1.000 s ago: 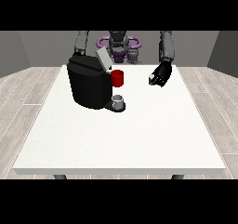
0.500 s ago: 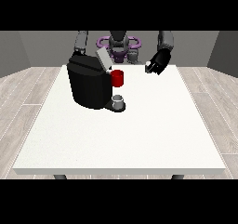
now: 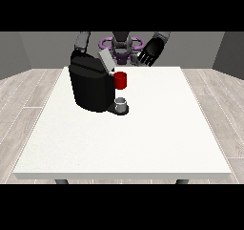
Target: Insert the coffee pod into the coffee machine and close the lid
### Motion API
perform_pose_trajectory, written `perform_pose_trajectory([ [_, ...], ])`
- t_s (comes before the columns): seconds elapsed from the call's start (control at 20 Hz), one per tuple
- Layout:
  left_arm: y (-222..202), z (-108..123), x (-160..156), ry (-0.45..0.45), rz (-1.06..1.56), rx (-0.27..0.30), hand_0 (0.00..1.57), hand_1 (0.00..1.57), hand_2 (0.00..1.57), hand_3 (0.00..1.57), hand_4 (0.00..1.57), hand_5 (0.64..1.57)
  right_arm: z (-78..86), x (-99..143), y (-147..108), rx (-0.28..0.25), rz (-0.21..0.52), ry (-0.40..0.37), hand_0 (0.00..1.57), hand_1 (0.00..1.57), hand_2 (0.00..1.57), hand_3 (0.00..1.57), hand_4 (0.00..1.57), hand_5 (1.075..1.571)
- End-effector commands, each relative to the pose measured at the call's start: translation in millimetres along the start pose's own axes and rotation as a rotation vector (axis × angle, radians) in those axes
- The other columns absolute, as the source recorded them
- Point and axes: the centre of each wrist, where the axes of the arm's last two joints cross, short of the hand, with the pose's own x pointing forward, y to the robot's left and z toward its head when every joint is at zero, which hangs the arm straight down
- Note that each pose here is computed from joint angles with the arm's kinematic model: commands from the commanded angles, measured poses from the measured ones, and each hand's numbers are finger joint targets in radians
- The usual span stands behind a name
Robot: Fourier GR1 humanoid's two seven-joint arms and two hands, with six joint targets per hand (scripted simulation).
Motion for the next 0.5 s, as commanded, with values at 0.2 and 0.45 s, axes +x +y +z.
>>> perform_pose_trajectory([
  [0.2,51,-14,48,0.005,0.114,0.072,1.23,1.23,1.26,1.27,0.5,1.571,-19.5,32,-13,-0.006,-0.006,-0.048,0.0,0.0,0.0,0.0,0.0,1.571],
  [0.45,109,3,60,-0.043,0.031,0.182,1.22,1.22,1.27,1.26,0.47,1.571,-32.9,57,-12,-0.062,-0.009,-0.155,0.0,0.0,0.0,0.0,0.0,1.571],
])
